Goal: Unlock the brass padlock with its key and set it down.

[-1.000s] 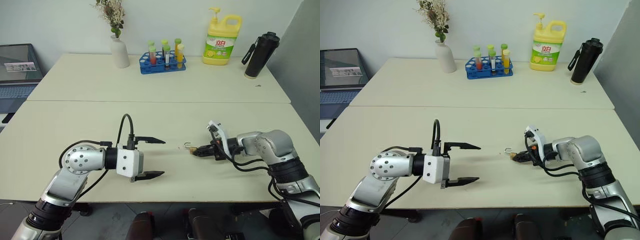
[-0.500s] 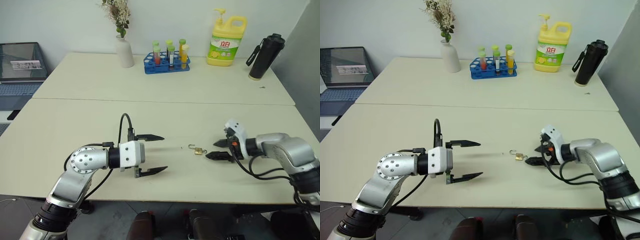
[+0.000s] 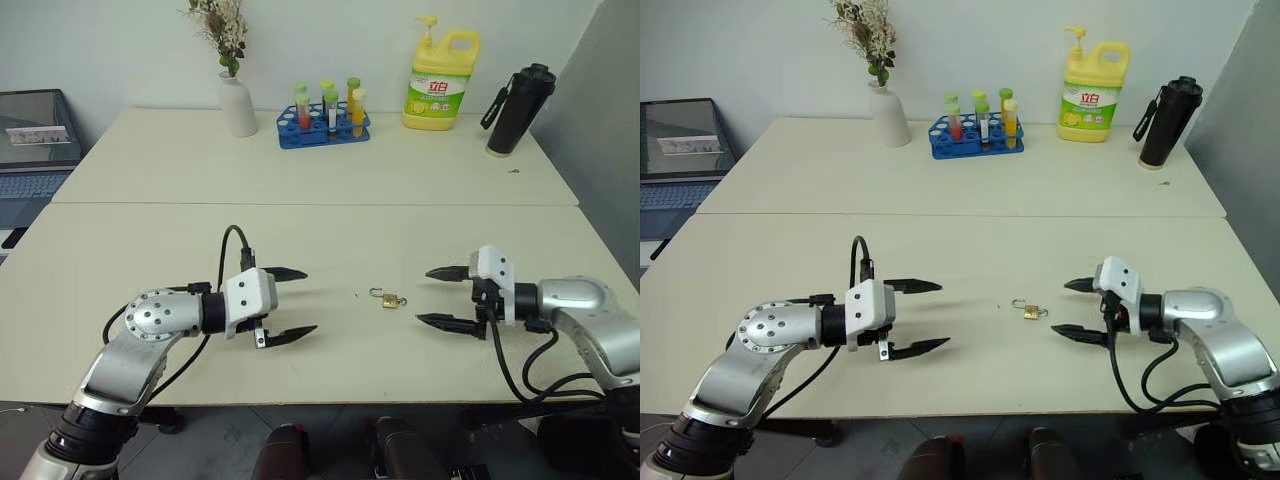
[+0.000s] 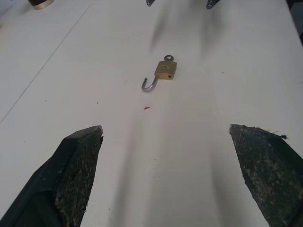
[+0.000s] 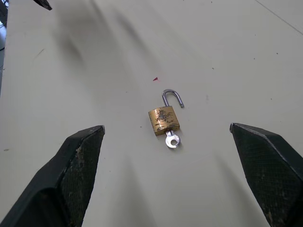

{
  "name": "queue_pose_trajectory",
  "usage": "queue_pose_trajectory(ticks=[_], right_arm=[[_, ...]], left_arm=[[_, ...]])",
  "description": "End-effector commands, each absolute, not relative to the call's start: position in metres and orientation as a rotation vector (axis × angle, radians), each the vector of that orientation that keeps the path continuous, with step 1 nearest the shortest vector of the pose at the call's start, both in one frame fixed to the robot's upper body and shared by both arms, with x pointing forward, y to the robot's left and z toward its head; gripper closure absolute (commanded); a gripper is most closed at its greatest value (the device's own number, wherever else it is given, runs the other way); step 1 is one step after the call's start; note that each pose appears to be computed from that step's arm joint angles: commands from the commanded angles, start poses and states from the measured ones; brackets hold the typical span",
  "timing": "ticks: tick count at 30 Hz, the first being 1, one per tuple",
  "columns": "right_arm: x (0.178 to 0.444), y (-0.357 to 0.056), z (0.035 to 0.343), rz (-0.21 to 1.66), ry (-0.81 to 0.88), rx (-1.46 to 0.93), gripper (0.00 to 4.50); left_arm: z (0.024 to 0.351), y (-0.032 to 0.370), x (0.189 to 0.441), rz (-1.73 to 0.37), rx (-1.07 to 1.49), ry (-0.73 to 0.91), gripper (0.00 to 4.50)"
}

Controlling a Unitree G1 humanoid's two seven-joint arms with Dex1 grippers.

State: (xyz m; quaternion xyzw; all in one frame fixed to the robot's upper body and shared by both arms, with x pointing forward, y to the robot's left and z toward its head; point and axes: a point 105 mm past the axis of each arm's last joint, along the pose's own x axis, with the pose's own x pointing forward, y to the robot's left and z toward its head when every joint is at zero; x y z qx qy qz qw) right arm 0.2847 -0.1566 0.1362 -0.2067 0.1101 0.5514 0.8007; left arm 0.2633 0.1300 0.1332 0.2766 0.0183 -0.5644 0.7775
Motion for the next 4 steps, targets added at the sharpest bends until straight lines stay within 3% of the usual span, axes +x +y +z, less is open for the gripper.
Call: queue_pose_trajectory(ticks=[1, 4], right_arm=[[0.2832, -0.1566, 0.1536, 1.203, 0.177, -0.526, 0.04], [0.2834, -0.1591, 0.151, 1.209, 0.195, -0.542, 0.04]], left_arm=[[0.1415, 0.1269, 0.2568, -1.248, 0.617, 0.02, 0.0], [0.14, 0.1237, 0.253, -1.276, 0.601, 0.029, 0.0]])
